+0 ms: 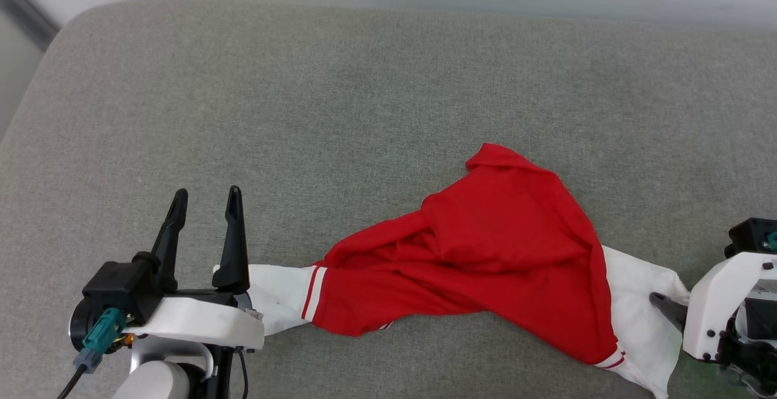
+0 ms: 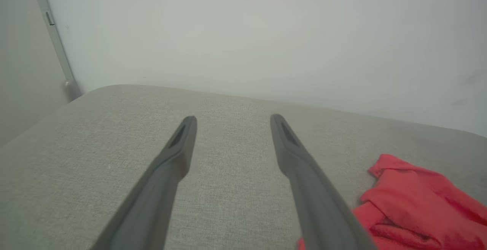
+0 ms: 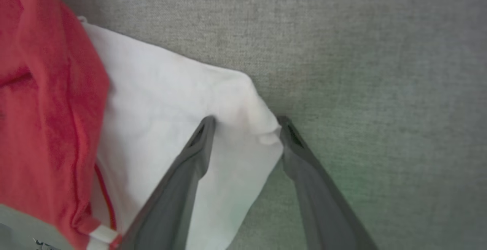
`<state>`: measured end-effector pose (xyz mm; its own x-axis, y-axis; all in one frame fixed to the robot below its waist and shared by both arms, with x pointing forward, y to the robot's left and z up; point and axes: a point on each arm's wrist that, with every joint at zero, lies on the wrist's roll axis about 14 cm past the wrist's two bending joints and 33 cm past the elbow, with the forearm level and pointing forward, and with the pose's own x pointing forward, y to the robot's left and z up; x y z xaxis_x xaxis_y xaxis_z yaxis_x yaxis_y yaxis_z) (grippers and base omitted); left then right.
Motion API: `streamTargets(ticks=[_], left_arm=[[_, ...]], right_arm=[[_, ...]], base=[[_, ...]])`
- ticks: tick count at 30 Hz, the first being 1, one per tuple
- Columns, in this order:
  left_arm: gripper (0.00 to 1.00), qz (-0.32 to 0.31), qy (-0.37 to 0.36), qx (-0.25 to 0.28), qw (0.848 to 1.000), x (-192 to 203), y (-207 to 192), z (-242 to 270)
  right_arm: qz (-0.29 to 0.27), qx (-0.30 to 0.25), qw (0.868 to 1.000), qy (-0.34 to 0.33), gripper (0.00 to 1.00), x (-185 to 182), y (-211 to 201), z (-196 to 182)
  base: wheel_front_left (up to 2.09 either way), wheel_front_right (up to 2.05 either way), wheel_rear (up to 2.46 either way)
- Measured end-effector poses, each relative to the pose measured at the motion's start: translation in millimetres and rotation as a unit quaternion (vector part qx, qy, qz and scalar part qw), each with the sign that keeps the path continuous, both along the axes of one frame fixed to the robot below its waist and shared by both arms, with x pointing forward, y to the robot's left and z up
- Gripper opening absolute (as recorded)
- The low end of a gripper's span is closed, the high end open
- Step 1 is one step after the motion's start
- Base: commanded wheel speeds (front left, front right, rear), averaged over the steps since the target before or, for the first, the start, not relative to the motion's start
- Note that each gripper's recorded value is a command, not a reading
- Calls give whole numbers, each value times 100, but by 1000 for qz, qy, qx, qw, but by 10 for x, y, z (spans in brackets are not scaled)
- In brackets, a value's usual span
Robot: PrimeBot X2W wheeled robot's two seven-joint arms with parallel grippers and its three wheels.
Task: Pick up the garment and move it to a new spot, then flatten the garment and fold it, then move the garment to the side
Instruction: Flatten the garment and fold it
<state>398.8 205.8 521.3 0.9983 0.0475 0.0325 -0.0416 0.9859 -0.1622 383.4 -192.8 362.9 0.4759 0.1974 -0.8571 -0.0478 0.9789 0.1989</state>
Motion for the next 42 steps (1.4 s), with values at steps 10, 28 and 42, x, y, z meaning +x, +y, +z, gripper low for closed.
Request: streamTargets(ticks=[10,28,42], left_arm=[[100,-40,91,-8,995,-81,104,-192],[100,-131,447,-35,884,-455,96,-1406],[0,-175,510,-14,842,-370,-29,-1616]], right_arm=[[2,1,999,-45,0,31,9,214],[-32,8,996,-85,0,-83,-65,364],[-43,10,994,-97,0,-65,-113,352]], base=[[0,0,0],[0,0,0],[0,0,0]])
